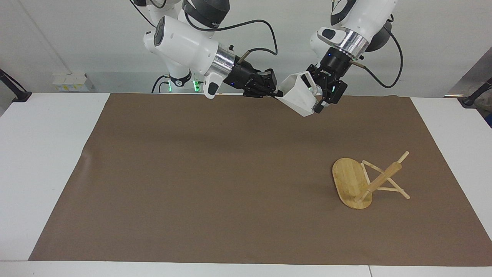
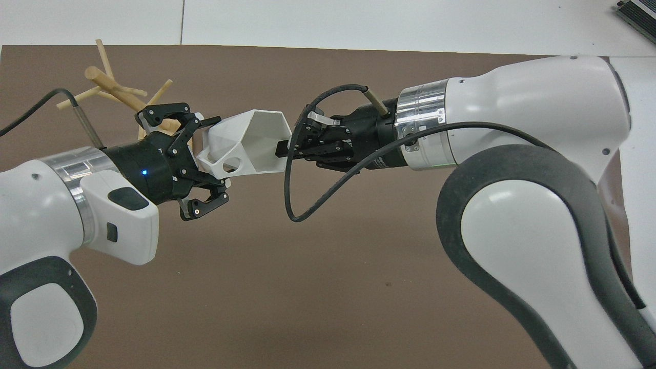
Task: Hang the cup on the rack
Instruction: 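Close the left gripper on the cup handle beside the right gripper, then open the right gripper and withdraw it while the left gripper lifts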
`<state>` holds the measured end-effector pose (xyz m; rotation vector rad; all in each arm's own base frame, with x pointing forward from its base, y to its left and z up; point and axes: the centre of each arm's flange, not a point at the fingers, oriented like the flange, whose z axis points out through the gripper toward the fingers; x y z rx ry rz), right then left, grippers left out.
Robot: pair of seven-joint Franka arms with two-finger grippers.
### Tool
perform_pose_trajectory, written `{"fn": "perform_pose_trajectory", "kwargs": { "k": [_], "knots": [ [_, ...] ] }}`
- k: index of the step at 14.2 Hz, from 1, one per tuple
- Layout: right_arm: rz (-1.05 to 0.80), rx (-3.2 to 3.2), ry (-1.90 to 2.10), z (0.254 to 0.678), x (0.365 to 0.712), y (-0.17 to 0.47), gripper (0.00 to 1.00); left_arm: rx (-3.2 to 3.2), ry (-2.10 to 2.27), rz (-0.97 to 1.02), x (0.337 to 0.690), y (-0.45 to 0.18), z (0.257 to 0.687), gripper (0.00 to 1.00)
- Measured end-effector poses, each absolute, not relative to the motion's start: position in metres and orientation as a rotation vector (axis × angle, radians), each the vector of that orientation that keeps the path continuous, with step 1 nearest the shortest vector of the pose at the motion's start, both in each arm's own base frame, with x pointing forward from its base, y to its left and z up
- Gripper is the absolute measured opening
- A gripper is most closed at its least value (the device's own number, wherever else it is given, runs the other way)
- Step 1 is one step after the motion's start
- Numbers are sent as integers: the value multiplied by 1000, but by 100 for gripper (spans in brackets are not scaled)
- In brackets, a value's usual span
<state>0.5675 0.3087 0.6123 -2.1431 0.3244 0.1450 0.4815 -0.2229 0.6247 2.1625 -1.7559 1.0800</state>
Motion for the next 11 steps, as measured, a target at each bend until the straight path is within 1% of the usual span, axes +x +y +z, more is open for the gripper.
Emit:
{"fn": "perform_pose_trajectory", "kwargs": {
  "k": [5, 7, 8, 11],
  "knots": [
    [144, -2143, 325, 613, 568, 309, 5, 2163, -1747, 1079, 482, -222, 625, 75],
    [143, -2142, 324, 613, 567, 309, 8, 2191, -1691, 1074, 483, -219, 625, 74],
    [143, -2142, 324, 613, 567, 309, 15, 2205, -1664, 1071, 484, -216, 625, 71],
    [143, -2142, 323, 613, 567, 309, 52, 2238, -1591, 1063, 485, -213, 626, 71]
  ]
}}
